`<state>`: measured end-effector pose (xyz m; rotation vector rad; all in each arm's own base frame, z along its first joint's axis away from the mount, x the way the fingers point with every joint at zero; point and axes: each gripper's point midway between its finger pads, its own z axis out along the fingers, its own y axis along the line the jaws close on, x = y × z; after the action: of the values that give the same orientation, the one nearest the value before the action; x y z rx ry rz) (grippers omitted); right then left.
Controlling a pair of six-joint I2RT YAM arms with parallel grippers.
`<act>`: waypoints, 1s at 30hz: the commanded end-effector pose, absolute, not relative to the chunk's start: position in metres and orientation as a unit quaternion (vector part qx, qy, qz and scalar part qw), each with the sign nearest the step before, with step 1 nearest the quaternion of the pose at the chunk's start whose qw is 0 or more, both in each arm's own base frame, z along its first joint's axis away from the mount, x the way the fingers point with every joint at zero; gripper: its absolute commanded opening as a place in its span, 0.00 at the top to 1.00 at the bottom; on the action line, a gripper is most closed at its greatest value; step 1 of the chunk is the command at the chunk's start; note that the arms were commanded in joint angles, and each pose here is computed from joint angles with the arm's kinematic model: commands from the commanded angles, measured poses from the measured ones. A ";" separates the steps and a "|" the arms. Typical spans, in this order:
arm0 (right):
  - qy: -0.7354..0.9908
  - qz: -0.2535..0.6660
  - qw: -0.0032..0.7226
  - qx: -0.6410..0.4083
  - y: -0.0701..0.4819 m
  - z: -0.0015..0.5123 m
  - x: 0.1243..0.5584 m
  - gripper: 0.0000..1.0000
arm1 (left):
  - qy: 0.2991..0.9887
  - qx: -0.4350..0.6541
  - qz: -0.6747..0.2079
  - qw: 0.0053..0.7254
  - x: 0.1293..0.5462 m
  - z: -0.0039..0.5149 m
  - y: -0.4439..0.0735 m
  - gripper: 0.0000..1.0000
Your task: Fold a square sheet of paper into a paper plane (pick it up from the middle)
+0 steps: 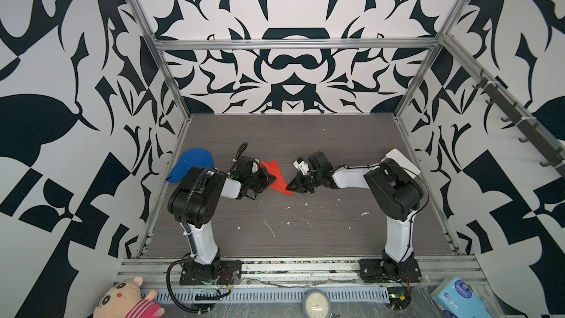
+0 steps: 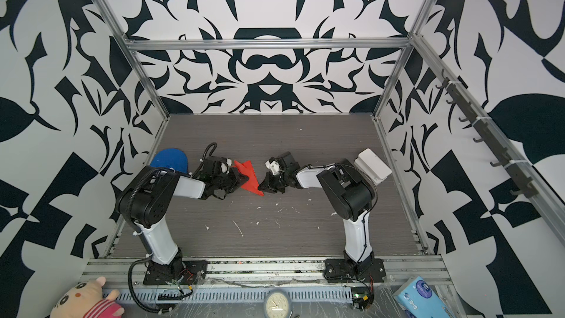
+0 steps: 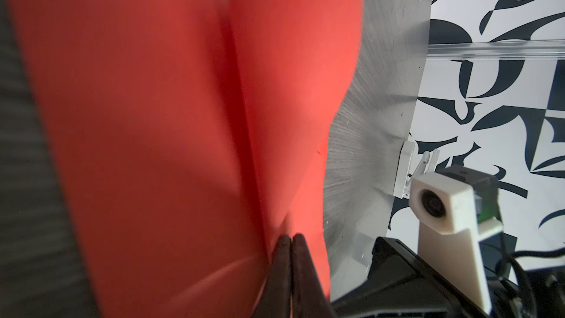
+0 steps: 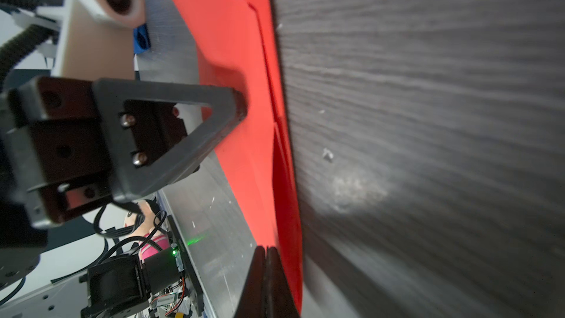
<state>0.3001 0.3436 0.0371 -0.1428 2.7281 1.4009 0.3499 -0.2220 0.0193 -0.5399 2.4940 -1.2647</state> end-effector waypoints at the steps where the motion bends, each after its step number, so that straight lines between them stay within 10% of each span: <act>1: 0.882 0.466 0.038 -0.062 0.342 0.045 0.293 0.96 | 0.895 -0.229 -0.369 0.096 0.324 -0.030 -0.203 0.94; 30: 0.917 0.396 0.001 -0.054 0.308 -0.005 0.267 0.99 | 0.895 -0.234 -0.368 0.098 0.324 -0.030 -0.201 0.94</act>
<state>0.2854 0.3325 0.0190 -0.2295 2.7528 1.3688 0.3517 -0.2228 0.0192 -0.5340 2.4839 -1.2705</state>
